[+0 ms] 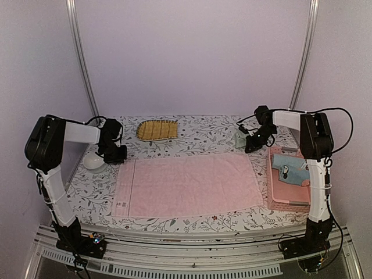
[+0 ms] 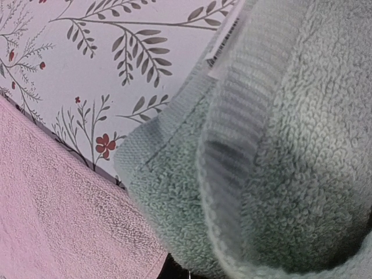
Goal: Roll the towels
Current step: Pick up the towel from the center of the board, then fold the towel at the center of the board.
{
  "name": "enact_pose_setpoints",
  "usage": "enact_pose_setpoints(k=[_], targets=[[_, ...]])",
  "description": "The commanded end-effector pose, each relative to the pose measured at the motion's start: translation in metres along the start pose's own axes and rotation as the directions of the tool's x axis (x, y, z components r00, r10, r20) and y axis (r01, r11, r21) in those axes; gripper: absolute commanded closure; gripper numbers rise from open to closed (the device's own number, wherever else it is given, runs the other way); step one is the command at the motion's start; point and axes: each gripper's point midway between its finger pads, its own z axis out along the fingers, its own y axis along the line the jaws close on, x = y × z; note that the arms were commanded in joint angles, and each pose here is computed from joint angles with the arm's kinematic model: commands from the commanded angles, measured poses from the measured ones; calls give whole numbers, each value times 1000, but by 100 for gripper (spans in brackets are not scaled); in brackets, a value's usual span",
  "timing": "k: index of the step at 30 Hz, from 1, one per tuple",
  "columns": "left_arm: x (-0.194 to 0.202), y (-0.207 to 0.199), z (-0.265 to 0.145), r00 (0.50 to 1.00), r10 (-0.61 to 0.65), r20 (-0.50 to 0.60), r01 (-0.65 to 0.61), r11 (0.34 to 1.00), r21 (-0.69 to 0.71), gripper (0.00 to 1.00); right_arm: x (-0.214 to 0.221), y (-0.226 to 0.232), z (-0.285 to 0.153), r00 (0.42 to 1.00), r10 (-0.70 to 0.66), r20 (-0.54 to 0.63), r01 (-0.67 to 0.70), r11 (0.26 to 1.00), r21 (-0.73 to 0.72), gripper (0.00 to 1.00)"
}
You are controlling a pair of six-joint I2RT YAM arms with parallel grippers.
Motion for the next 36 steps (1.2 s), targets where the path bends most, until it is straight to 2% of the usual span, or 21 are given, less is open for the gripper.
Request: enact_pose_setpoints(k=[1,9,13,18,22,28,36], targets=[[-8,-3,-14,999,4,50,-5,1000,18,100,-6,-1,-15,1000,-12,24,12,1000,29,97],[-44,-9,-74,977,-2,214,-14,997,69,100,-37,-2,-84,983,-69,168,51,993,111,98],[-51,-12,-90,968,2,252,-25,996,87,100,-46,-11,-98,973,-86,214,57,989,138,98],[-46,-14,-89,970,1,241,-28,994,108,100,-47,-15,-93,969,-83,232,56,991,119,98],[-38,-19,-93,972,7,233,-43,987,152,100,-42,5,-96,960,-101,262,95,995,36,98],[-22,-23,-106,973,19,229,-68,976,205,100,-19,23,-108,946,-158,284,156,987,31,98],[9,-19,-108,988,42,149,-75,972,225,100,18,41,-114,943,-194,270,197,980,17,98]])
